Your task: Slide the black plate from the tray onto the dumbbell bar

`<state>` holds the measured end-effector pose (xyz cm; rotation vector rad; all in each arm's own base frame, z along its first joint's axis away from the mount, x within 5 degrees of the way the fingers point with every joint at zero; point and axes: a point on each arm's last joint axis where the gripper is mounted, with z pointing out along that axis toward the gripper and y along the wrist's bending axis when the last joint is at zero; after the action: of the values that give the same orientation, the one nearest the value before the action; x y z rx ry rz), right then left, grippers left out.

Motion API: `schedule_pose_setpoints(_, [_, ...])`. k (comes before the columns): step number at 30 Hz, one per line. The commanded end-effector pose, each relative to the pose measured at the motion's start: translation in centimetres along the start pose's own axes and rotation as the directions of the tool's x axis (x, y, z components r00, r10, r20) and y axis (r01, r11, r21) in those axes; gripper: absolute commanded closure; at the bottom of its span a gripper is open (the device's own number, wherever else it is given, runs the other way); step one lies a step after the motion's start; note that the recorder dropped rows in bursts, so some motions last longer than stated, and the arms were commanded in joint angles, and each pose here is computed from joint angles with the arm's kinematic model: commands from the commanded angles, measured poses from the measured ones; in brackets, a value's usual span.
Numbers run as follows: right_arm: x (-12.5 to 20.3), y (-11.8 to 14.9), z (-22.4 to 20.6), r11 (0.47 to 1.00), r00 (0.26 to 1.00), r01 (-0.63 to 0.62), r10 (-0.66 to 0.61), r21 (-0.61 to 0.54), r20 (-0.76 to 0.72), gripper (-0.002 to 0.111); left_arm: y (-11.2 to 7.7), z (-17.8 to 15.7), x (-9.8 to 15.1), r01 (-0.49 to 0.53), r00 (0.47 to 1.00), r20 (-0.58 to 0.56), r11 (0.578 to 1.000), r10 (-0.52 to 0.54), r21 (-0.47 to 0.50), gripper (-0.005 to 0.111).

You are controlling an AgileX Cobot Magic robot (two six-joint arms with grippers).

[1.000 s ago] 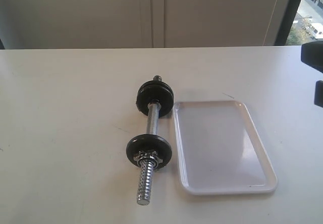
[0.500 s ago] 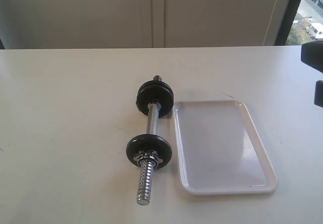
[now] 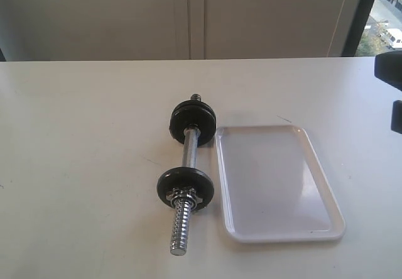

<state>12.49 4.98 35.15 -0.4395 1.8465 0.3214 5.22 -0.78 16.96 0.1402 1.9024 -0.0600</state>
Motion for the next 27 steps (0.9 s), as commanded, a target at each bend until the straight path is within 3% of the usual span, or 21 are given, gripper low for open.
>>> schedule_pose_setpoints(1, [0.0, 0.0, -0.1, 1.0, 1.0, -0.001, 0.001, 0.004, 0.01, 0.108, 0.0, 0.0, 0.1, 0.01, 1.0, -0.001, 1.0, -0.01, 0.004, 0.107])
schedule_pose_setpoints(16, [-0.6, 1.5, -6.5, 0.998, 0.967, 0.054, -0.06, 0.029, 0.249, 0.108, 0.0, 0.0, 0.1, 0.01, 1.0, -0.001, 1.0, -0.01, 0.004, 0.107])
schedule_pose_setpoints(27, [2.3, 1.3, -5.6, 0.998, 0.977, 0.05, -0.058, 0.043, 0.206, 0.108, 0.0, 0.0, 0.1, 0.01, 1.0, -0.001, 1.0, -0.01, 0.004, 0.107])
